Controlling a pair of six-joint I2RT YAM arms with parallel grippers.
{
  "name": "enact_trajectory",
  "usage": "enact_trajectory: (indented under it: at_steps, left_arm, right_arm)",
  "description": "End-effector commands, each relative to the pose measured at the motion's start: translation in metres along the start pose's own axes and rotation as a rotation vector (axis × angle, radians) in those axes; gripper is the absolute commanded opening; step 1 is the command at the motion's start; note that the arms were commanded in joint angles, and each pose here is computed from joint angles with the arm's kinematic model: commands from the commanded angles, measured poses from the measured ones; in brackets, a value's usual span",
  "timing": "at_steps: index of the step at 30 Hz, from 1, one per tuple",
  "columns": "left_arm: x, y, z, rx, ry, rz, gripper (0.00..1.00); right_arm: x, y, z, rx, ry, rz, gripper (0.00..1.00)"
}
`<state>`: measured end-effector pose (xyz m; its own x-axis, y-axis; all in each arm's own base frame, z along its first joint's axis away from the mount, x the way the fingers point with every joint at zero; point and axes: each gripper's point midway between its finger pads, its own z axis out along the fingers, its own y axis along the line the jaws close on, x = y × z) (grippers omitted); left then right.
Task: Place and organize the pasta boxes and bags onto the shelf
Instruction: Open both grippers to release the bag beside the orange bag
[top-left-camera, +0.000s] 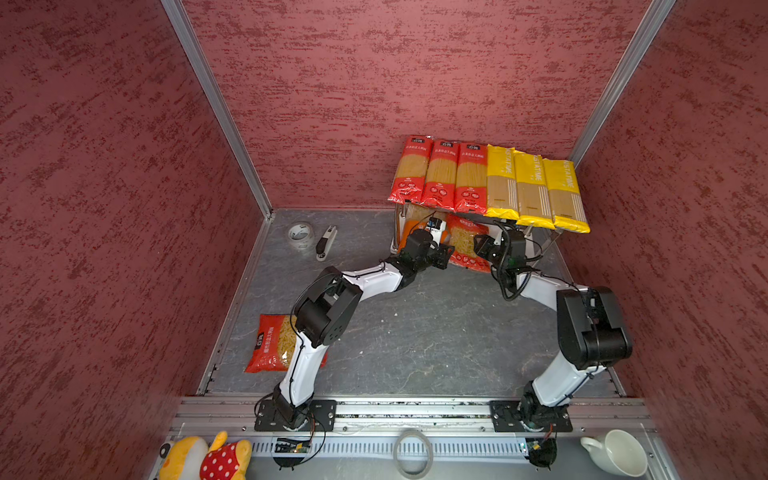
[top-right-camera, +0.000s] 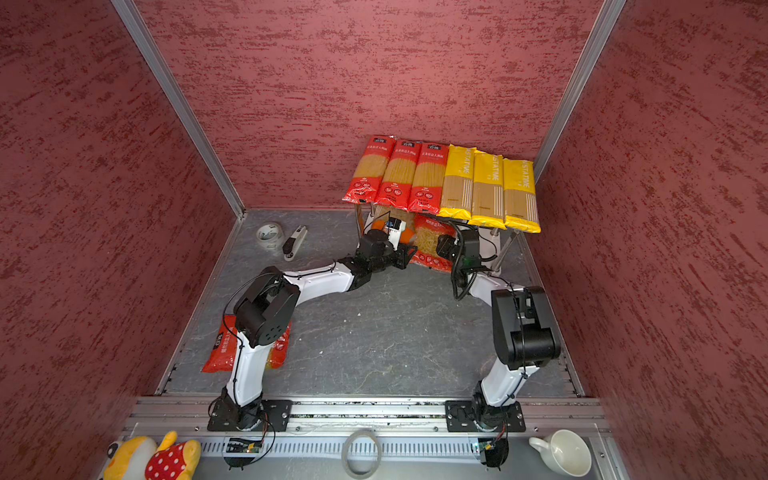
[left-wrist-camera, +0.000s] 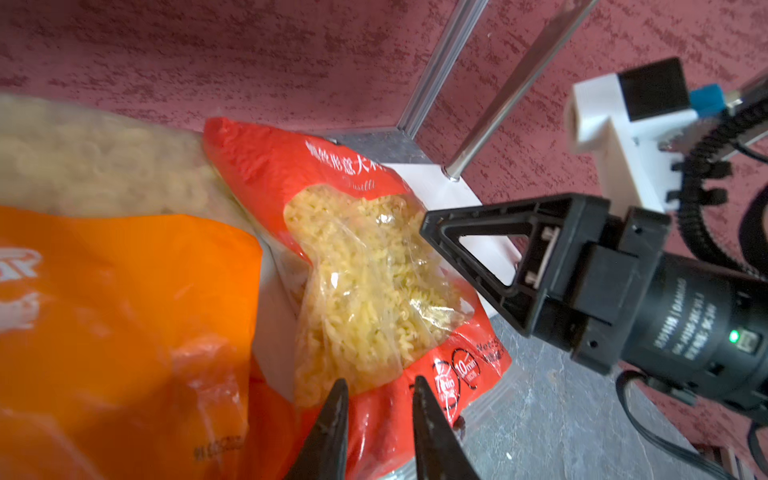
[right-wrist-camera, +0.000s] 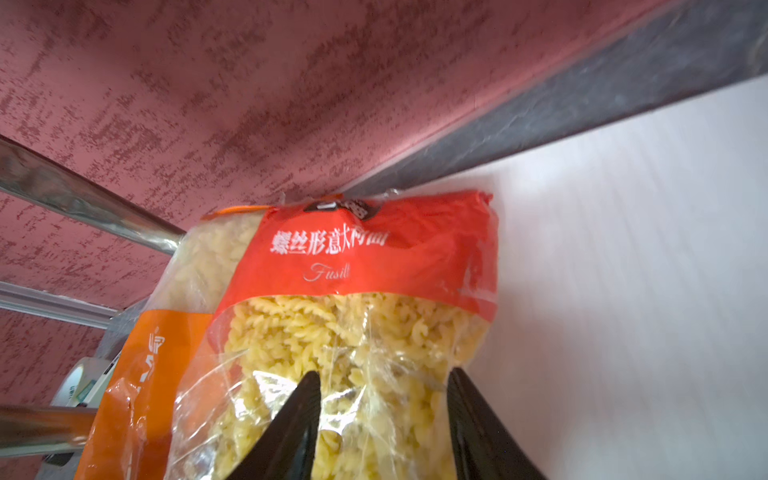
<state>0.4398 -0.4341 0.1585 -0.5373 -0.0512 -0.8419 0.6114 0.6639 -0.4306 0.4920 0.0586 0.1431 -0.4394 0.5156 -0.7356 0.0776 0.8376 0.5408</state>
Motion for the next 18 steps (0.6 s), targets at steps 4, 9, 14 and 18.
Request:
enact_trajectory:
  at_steps: [4, 9, 14, 18]
  left_arm:
    - [-0.005, 0.000, -0.014, 0.031, -0.005, -0.041, 0.25]
    - [-0.020, 0.006, -0.036, 0.024, -0.034, -0.079, 0.41]
    - [-0.019, -0.005, -0.054, 0.031, -0.030, -0.069, 0.48]
    - [-0.013, -0.016, -0.068, 0.036, -0.028, -0.070, 0.50]
  right_arm:
    - [0.008, 0.003, 0.000, -0.022, 0.049, 0.017, 0.49]
    - [-0.005, 0.001, -0.009, 0.034, 0.043, 0.000, 0.54]
    - [-0.009, -0.015, -0.029, 0.162, 0.044, 0.018, 0.59]
    - [-0.006, -0.019, -0.052, 0.177, 0.023, 0.030, 0.59]
